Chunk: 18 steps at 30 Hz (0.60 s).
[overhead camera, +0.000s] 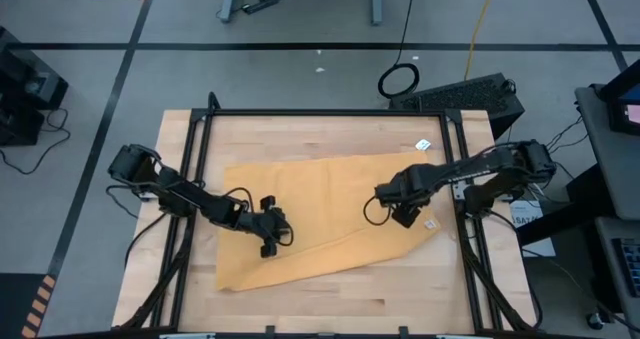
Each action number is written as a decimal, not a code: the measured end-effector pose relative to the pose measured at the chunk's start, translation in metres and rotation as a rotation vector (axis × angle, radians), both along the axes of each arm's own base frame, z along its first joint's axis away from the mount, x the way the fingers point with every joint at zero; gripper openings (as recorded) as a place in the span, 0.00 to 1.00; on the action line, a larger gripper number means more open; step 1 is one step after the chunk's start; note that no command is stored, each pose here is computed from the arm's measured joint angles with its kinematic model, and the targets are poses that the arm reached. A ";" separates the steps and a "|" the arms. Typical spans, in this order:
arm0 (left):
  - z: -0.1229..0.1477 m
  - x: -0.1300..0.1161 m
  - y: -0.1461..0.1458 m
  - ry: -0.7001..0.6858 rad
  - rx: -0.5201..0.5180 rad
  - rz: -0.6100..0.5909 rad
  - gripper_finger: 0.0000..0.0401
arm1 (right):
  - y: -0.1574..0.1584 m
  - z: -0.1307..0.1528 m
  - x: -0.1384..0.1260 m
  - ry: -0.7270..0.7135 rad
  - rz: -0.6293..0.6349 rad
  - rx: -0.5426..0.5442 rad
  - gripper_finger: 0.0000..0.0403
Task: Roll towel into tight, uniform cylinder
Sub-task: Roll the orange towel
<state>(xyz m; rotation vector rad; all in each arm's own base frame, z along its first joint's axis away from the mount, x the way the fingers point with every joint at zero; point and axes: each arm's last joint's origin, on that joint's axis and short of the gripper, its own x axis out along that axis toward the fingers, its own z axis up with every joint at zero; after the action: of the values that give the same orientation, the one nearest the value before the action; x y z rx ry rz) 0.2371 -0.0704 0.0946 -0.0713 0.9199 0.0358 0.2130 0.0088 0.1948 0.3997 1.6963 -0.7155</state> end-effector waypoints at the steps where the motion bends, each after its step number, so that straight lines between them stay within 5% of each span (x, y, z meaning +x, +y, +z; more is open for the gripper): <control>1: 0.000 0.000 0.000 0.000 0.000 0.000 0.20 | -0.001 -0.002 -0.001 0.004 0.017 0.009 0.51; 18: -0.001 -0.001 0.000 0.001 0.024 -0.017 0.20 | -0.007 -0.041 -0.017 0.016 0.102 0.117 0.44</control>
<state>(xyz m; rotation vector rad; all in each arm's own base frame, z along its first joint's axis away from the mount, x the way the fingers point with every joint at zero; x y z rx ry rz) 0.2366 -0.0699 0.0939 -0.0415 0.9212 0.0308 0.1959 0.0019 0.1543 0.3871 1.7660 -0.5483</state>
